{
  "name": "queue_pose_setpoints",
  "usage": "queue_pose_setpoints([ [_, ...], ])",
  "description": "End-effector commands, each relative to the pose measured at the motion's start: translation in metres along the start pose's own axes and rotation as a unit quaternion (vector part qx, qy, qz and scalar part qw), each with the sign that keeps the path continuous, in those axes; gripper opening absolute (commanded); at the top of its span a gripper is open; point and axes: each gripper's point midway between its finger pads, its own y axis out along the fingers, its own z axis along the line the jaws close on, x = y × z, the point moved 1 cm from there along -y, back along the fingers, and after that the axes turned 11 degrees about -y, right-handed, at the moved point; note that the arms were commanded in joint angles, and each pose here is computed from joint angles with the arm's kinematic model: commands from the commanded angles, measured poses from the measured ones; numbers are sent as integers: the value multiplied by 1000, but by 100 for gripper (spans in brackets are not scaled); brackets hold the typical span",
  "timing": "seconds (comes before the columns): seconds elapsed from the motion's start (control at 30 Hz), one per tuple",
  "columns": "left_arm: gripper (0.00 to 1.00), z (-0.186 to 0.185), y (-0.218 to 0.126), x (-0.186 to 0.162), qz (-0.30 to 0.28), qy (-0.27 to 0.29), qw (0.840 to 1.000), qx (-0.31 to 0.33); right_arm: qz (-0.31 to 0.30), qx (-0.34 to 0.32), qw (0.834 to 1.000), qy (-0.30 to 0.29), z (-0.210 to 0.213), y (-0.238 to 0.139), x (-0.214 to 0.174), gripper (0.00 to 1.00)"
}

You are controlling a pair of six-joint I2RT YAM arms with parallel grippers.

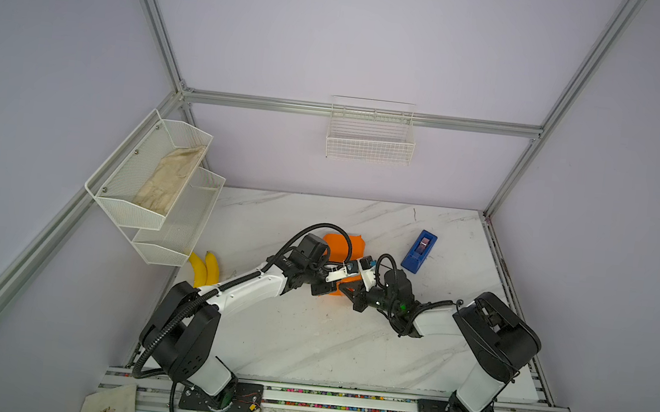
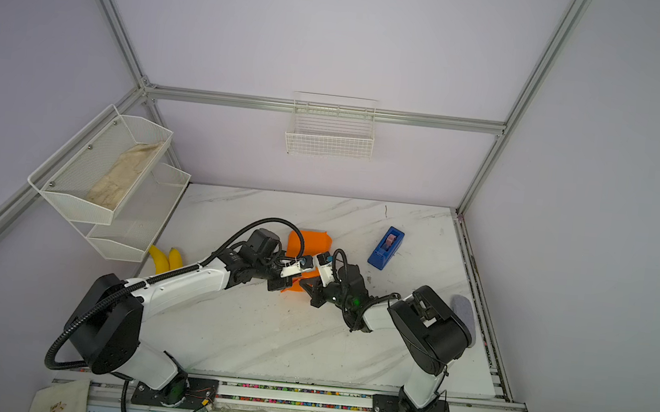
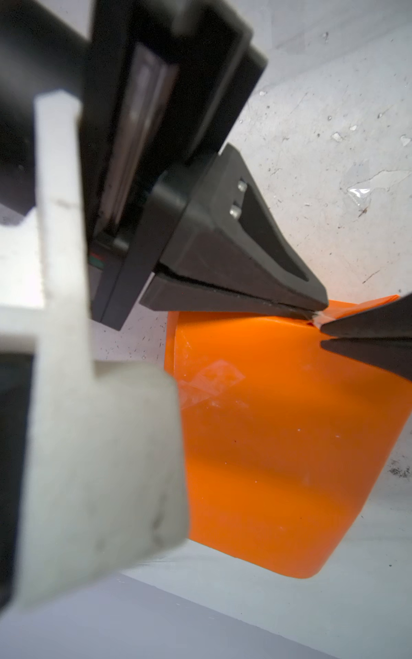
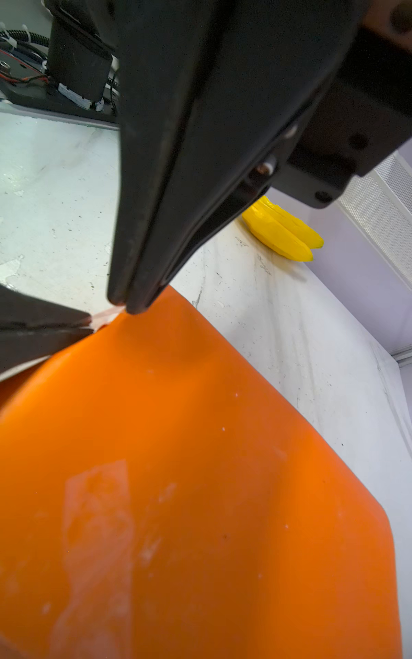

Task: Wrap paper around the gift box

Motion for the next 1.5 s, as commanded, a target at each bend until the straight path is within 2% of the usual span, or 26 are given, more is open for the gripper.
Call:
queue_pose_setpoints([
  [0.0, 3, 35, -14, 45, -52, 10, 997, 56, 7, -3, 1000, 7, -2, 4, -3, 0],
  [0.33, 3, 41, 10, 24, -12, -7, 998, 64, 11, -3, 1000, 11, -3, 5, -5, 0],
  [0.47, 17, 47, 15, 16, 6, -11, 996, 85, 12, -3, 1000, 12, -3, 5, -5, 0],
  [0.57, 24, 55, 16, 11, 17, -13, 994, 111, 13, -3, 1000, 14, -3, 6, -6, 0],
  [0.77, 29, 77, 7, 12, 27, -24, 984, 173, 14, -3, 1000, 14, -3, 6, -6, 0],
  [0.9, 29, 85, -1, 17, 28, -39, 981, 187, 14, -3, 1000, 15, -4, 7, -7, 0],
  [1.03, 30, 76, -16, 33, -16, -69, 986, 149, 15, -5, 1000, 16, -4, 7, -8, 0],
  [1.2, 37, 57, -24, 46, -69, -101, 989, 80, 15, -4, 1000, 18, -4, 7, -9, 0],
  [1.47, 46, 45, -1, 31, -50, -109, 992, 44, 14, -4, 1000, 17, -4, 7, -8, 0],
])
